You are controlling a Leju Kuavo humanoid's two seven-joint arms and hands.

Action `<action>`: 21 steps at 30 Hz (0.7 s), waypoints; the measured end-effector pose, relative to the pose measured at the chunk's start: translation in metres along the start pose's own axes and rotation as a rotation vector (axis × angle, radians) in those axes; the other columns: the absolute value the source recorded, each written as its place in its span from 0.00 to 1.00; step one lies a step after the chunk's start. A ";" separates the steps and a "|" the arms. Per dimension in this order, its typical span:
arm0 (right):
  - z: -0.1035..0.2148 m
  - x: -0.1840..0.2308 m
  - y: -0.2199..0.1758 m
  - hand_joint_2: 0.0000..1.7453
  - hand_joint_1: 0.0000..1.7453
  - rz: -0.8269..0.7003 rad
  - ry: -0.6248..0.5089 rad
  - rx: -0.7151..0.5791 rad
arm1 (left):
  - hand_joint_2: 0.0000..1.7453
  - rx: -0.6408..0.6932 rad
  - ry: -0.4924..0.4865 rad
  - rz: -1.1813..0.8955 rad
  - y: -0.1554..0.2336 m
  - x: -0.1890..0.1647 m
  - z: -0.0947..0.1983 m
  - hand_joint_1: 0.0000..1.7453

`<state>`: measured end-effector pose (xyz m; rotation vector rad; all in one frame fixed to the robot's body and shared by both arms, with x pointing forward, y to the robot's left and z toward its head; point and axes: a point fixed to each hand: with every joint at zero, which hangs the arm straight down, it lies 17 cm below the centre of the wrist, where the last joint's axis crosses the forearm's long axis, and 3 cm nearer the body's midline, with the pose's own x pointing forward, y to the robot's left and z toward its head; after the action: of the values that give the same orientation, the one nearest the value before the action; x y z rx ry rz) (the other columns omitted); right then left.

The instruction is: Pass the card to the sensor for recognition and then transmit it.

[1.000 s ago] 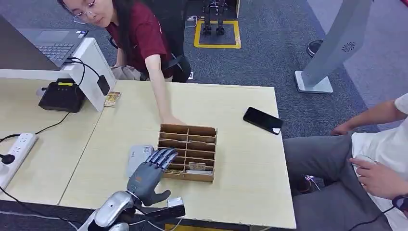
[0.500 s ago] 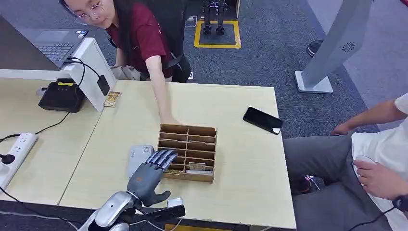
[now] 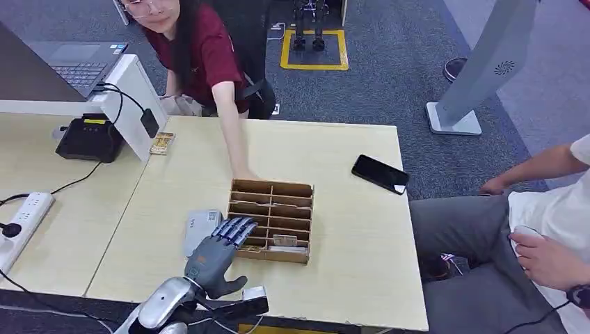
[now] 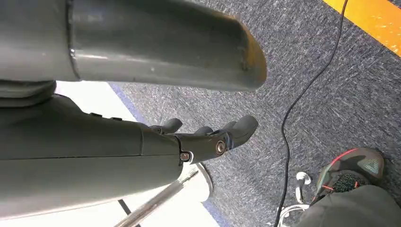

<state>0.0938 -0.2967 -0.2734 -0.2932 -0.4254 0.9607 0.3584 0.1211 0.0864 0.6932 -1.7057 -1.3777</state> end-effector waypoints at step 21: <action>-0.001 0.001 -0.001 0.00 0.00 0.001 0.000 -0.001 | 1.00 0.013 -0.014 0.031 0.001 0.003 -0.002 1.00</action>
<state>0.0954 -0.2962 -0.2732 -0.2947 -0.4257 0.9618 0.3584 0.1180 0.0883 0.6628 -1.7313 -1.3542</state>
